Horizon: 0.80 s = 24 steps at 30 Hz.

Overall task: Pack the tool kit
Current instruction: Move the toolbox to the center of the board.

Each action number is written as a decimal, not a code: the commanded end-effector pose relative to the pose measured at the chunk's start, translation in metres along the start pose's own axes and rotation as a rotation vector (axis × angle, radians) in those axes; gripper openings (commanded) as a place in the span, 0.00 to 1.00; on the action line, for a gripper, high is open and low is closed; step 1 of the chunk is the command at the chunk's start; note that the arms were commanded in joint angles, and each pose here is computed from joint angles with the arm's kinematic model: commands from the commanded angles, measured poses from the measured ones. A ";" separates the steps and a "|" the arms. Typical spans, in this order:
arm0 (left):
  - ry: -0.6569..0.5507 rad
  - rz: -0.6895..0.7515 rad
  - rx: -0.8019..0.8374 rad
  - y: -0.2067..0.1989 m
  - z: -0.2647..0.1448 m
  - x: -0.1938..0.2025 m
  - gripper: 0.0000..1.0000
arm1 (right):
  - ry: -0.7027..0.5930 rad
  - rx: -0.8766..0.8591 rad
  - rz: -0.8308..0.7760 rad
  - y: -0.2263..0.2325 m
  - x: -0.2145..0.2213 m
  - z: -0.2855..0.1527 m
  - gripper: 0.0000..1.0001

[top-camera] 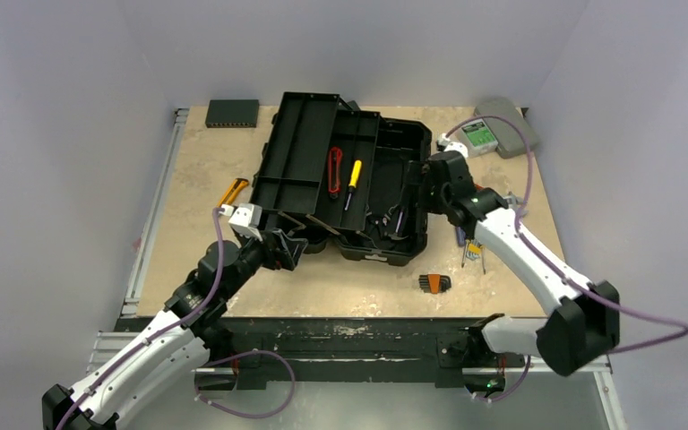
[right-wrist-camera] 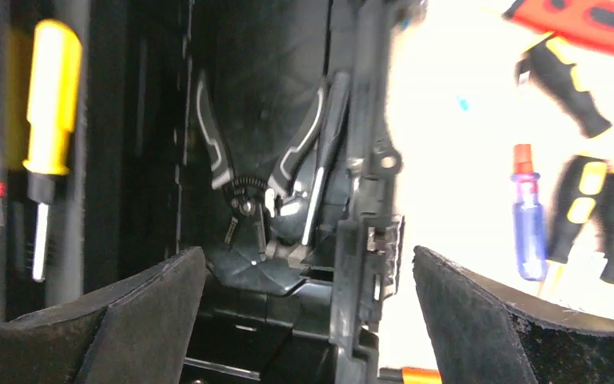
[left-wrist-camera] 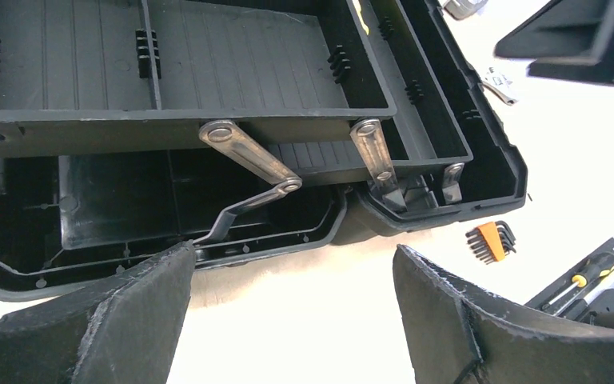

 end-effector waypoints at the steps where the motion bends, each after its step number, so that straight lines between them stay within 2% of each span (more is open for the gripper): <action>1: -0.034 0.014 0.035 -0.005 0.002 -0.006 0.90 | -0.176 0.202 0.162 -0.043 -0.030 -0.035 0.99; 6: -0.035 0.014 0.029 -0.004 0.002 -0.005 0.90 | -0.192 0.467 0.353 -0.104 -0.009 -0.057 0.99; 12: -0.025 0.016 0.029 -0.003 0.003 -0.003 0.89 | -0.137 0.559 0.437 -0.131 0.013 -0.046 0.99; 14: -0.023 0.016 0.030 -0.003 0.003 -0.002 0.89 | -0.106 0.544 0.395 -0.132 0.015 -0.033 0.98; 17: -0.022 0.013 0.031 -0.003 0.003 -0.002 0.89 | -0.046 0.366 0.239 -0.116 0.011 -0.005 0.97; 18: -0.018 0.012 0.028 -0.003 0.003 -0.001 0.89 | -0.044 0.353 0.208 -0.115 0.009 0.000 0.97; 24: -0.035 0.006 0.039 -0.006 0.007 -0.004 0.89 | 0.010 0.417 0.113 -0.128 0.000 0.038 0.80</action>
Point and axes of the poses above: each gripper's point midway between its finger pads, its own z axis out along the fingers, its own y axis along the line the jaws close on, x = y × z, the point moved 3 cm from there along -z, back along the fingers, and after that the axes turned 1 degree about z, right-handed, at the moved point
